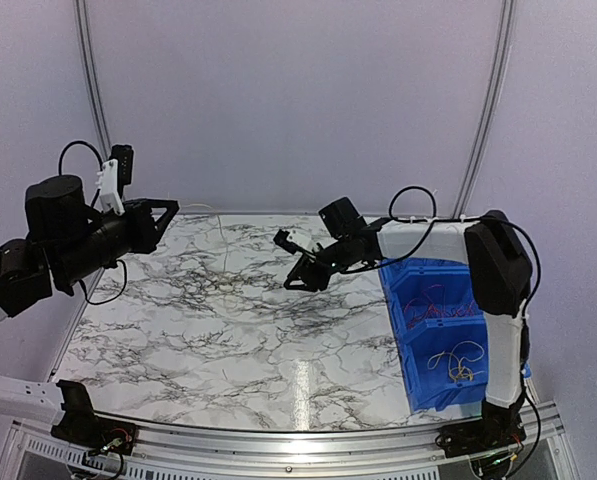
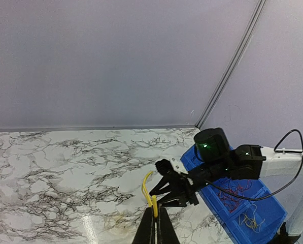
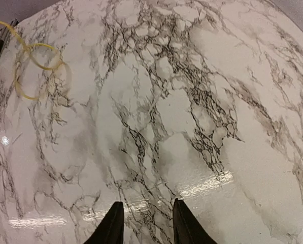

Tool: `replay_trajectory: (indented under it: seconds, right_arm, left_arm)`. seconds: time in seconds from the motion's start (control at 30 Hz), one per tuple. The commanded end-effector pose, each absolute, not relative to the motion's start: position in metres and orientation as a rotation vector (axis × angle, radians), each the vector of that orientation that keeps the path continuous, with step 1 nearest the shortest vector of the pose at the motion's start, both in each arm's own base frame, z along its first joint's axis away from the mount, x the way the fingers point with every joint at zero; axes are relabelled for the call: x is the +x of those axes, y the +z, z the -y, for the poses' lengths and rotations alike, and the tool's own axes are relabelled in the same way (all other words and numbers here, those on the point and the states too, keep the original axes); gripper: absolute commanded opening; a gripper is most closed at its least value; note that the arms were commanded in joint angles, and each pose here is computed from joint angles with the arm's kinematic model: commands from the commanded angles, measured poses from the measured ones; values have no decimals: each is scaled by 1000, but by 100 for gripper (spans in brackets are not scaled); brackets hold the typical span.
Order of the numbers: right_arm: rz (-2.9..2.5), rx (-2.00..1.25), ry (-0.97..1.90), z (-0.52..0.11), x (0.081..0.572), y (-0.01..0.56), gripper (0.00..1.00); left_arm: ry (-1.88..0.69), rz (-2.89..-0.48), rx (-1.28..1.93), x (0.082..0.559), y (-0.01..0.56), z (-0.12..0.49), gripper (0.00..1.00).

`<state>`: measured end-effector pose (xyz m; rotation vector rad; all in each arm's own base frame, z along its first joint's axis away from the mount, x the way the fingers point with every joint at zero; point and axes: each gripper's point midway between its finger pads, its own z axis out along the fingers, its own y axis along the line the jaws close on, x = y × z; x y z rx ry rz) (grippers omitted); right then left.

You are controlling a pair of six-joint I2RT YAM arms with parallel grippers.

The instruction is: Untangle the cables

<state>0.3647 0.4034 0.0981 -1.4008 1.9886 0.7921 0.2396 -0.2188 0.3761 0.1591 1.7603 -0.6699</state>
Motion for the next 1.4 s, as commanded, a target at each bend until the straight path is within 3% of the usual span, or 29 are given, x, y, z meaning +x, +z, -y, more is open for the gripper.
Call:
replay_trajectory:
  seconds: [0.0,0.1,0.23,0.67,0.73,0.83,0.87,0.9,0.97,1.07,1.2,1.37]
  right_arm:
    - [-1705,-1435,1025,-417,328,201,44]
    - [-1592,-1443,1111,-420,309,246,55]
    - [-1549,-1425,1121,-429,300,284,64]
    - [-1568,-1473,1150,-479,286,275,66]
    - [-1574,-1475,1147,-483,287,272,58]
    - [-1566,-1474,1144,-483,288,277,9]
    - [-1566,-1469,1134,-482,289,281,0]
    - [-1557,-1467,1122,-480,289,287,0]
    - [-1533,-1462,1100,-473,289,302,0]
    - [-1495,-1450,1087,-457,286,327,0]
    - [-1456,-1429,1097,-426,284,359,0]
    - [-1401,-1440,1039,-387,277,382,0]
  left_arm:
    - [-688,-1768,150,241,367,224,0]
    - [-686,-1788,162,245,356,232,0]
    - [-686,-1803,188,250,346,244,0]
    - [-775,-1843,296,251,334,282,0]
    - [-789,-1839,297,251,333,283,0]
    - [-790,-1835,296,251,330,284,0]
    - [-784,-1832,299,252,329,284,0]
    - [-772,-1831,297,253,328,282,3]
    - [-729,-1838,274,256,321,277,26]
    - [-669,-1856,248,261,308,268,42]
    - [-590,-1887,240,265,288,261,52]
    - [-489,-1927,236,275,263,259,56]
